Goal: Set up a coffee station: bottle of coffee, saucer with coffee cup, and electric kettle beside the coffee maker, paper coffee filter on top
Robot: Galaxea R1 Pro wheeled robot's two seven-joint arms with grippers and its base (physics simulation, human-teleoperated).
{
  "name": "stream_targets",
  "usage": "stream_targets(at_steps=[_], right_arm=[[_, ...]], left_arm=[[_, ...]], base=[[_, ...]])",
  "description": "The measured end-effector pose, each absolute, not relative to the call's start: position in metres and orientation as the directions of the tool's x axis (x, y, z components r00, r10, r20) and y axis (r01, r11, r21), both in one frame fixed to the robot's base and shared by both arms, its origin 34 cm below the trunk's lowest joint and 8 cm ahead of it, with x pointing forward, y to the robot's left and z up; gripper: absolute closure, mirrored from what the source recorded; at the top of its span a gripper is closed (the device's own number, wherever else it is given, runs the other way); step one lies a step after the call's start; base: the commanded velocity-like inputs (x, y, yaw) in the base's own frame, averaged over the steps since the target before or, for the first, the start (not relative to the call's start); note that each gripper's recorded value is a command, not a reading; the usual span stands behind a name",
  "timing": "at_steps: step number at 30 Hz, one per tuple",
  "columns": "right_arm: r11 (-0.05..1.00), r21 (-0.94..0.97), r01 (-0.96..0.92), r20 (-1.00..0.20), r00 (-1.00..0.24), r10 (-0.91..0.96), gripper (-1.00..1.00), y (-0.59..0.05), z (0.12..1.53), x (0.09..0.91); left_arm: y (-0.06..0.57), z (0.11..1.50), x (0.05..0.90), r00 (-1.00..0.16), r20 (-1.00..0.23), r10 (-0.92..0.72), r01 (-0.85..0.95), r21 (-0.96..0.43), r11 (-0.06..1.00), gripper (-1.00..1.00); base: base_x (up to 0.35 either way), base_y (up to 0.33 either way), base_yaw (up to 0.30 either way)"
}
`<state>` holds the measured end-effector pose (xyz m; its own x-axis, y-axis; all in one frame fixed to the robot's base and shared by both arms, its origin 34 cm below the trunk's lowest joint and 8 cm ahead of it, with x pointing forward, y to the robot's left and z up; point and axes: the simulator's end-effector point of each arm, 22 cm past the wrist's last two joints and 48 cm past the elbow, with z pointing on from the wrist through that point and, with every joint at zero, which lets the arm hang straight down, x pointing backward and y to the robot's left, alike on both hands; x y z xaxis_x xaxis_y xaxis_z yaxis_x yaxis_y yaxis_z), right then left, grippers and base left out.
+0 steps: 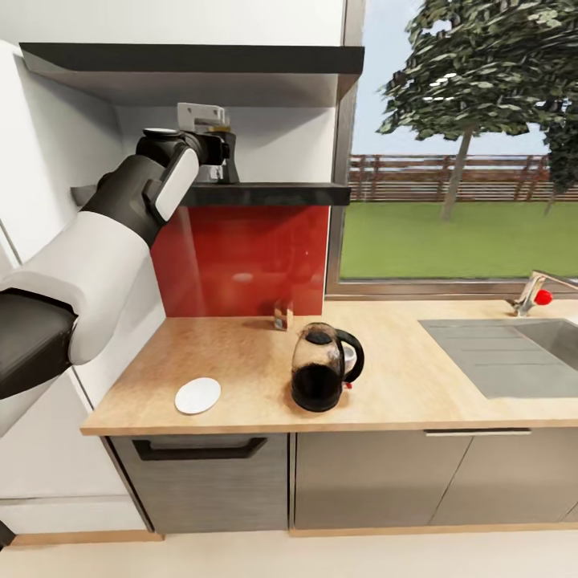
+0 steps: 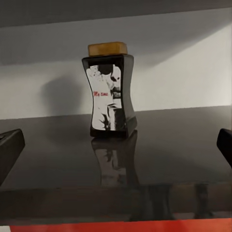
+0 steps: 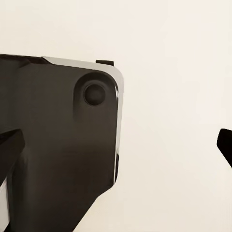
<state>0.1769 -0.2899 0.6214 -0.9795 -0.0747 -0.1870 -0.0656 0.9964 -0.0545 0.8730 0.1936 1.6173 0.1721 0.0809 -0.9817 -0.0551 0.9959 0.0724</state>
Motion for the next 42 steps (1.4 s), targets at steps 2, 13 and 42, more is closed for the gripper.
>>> stream_targets(at_steps=[2, 13, 42], right_arm=[[0.996, -0.055, -0.066, -0.187, -0.979, -0.075, -1.00, -0.290, 0.621, 0.177], [0.996, -0.055, -0.066, -0.187, -0.980, -0.075, -1.00, -0.290, 0.621, 0.177], [0.997, -0.051, -0.066, -0.151, -0.986, -0.073, -1.00, -0.290, 0.620, 0.159]], left_arm=[[0.195, 1.618, 0.873, 0.172, -0.982, 0.080, -0.055, 0.071, 0.996, -1.00], [0.197, 1.617, 0.874, 0.172, -0.982, 0.079, -0.060, 0.070, 0.996, -1.00], [0.213, 1.628, 0.869, 0.195, -0.978, 0.078, -0.082, 0.063, 0.995, -1.00]], base=[[0.246, 0.000, 0.000], [0.231, 0.000, 0.000], [0.158, 0.000, 0.000]])
